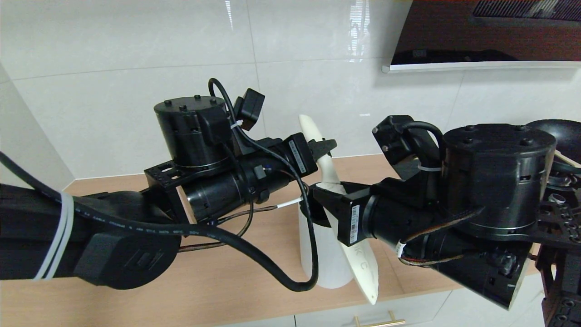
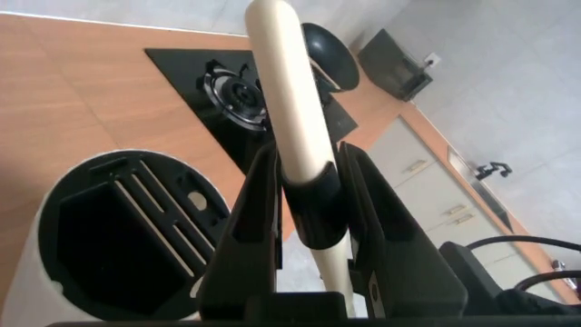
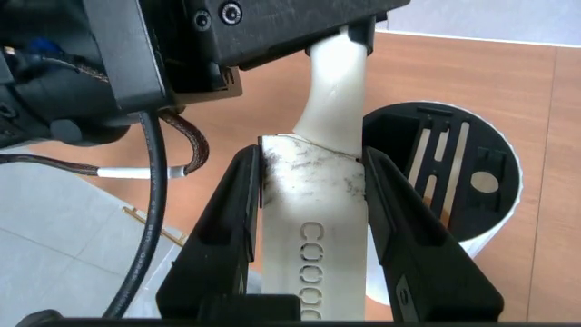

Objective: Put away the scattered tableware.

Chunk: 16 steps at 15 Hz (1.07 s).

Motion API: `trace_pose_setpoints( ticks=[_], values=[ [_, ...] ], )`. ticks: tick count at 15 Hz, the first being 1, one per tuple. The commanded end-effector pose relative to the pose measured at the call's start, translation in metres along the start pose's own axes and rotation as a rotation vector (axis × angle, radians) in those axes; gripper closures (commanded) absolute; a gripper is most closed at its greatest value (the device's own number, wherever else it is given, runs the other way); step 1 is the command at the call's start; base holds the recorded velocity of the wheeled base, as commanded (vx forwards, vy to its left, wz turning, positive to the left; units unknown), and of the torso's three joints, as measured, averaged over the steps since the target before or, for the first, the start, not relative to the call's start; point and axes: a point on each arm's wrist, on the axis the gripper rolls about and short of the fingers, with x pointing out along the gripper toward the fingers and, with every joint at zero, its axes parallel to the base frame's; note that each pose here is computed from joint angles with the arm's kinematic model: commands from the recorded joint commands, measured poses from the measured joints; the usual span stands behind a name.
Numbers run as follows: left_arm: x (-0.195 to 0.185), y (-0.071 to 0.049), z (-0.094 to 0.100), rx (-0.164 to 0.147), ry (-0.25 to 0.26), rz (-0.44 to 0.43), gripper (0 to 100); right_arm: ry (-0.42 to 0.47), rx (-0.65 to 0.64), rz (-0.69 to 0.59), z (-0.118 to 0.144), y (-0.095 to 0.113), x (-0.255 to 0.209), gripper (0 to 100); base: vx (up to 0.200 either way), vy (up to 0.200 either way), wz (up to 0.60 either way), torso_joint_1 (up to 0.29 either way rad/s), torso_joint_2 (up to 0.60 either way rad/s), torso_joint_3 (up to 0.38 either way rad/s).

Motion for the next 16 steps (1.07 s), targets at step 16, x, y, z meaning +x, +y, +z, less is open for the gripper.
trace_pose_setpoints(
  ticks=[16],
  values=[
    [-0.03, -0.004, 0.041, 0.309, -0.25, -0.022, 100, -0.108, -0.021, -0.238, 0.04, -0.076, -0.025, 0, 0.0, 0.0, 0.0, 0.0, 0.0, 0.0]
  ],
)
